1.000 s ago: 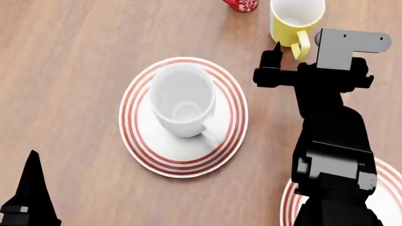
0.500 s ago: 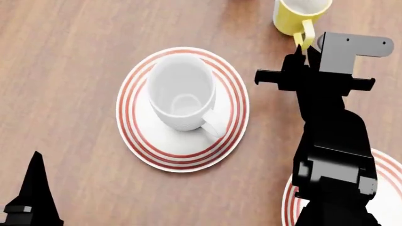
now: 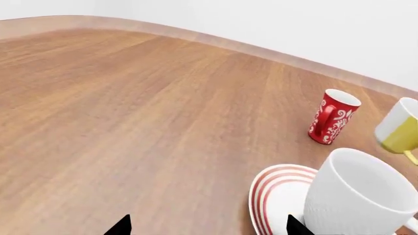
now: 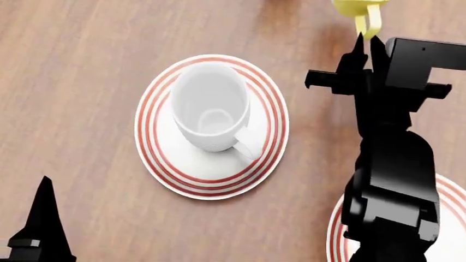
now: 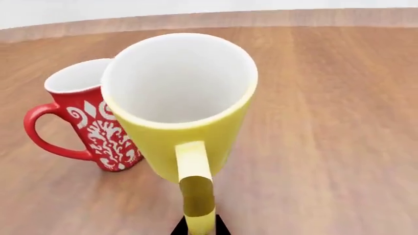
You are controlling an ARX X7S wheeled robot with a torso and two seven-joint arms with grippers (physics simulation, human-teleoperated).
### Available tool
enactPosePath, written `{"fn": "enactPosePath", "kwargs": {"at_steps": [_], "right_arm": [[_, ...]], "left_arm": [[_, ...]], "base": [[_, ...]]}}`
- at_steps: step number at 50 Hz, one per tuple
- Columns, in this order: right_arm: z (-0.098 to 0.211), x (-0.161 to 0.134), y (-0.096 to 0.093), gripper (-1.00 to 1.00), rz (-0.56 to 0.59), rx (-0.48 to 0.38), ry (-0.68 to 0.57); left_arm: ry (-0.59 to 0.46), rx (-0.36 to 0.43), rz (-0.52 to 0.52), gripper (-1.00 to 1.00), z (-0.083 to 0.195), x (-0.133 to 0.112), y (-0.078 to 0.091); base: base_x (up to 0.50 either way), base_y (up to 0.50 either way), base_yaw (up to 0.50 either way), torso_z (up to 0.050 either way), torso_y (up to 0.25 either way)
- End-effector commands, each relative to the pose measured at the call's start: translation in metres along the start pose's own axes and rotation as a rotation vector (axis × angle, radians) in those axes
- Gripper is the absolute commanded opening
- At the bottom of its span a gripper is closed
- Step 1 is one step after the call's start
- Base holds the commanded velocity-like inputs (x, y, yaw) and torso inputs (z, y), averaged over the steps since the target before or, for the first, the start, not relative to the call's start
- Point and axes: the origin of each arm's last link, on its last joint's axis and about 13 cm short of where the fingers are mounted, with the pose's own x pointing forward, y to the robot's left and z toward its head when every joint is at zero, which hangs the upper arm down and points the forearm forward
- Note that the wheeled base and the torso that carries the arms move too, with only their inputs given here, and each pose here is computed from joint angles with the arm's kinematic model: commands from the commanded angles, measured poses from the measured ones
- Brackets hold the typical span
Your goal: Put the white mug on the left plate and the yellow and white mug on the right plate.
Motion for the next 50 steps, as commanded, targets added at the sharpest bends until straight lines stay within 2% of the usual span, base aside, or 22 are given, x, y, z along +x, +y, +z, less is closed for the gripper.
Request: {"fn": "enactPosePath", "kwargs": {"at_steps": [1,8,9,27,45,47,49,50], "right_arm": [[0.01,-0.017,0.005,-1.0,0.027,-0.063,-0.063],[0.008,-0.04,0.012,-1.0,0.073,-0.147,-0.029],[0.007,-0.043,0.012,-1.0,0.071,-0.191,-0.018],[0.024,-0.065,0.01,-1.0,0.048,-0.175,-0.106],[0.024,-0.065,0.01,-1.0,0.035,-0.172,-0.085],[0.02,-0.079,0.005,-1.0,0.022,-0.093,-0.107],[0.018,-0.089,0.002,-1.0,0.033,-0.056,-0.117],[0.017,-0.099,-0.001,-1.0,0.029,-0.064,-0.112]], "left_arm": [[0.003,0.004,-0.002,1.0,0.0,0.001,0.001],[0.004,0.005,-0.002,1.0,0.0,0.002,0.0],[0.003,0.006,-0.003,1.0,0.0,0.002,0.0],[0.006,0.011,-0.001,1.0,0.0,0.001,0.001],[0.007,0.01,-0.002,1.0,-0.001,0.001,0.001],[0.008,0.012,0.009,1.0,-0.003,0.002,0.002],[0.014,0.013,0.008,1.0,-0.003,0.0,0.0],[0.016,0.021,-0.002,1.0,-0.003,0.0,-0.002]], "base": [[0.0,0.0,0.0,0.0,0.0],[0.0,0.0,0.0,0.0,0.0],[0.0,0.0,0.0,0.0,0.0],[0.0,0.0,0.0,0.0,0.0],[0.0,0.0,0.0,0.0,0.0],[0.0,0.0,0.0,0.0,0.0],[0.0,0.0,0.0,0.0,0.008],[0.0,0.0,0.0,0.0,0.0]]}}
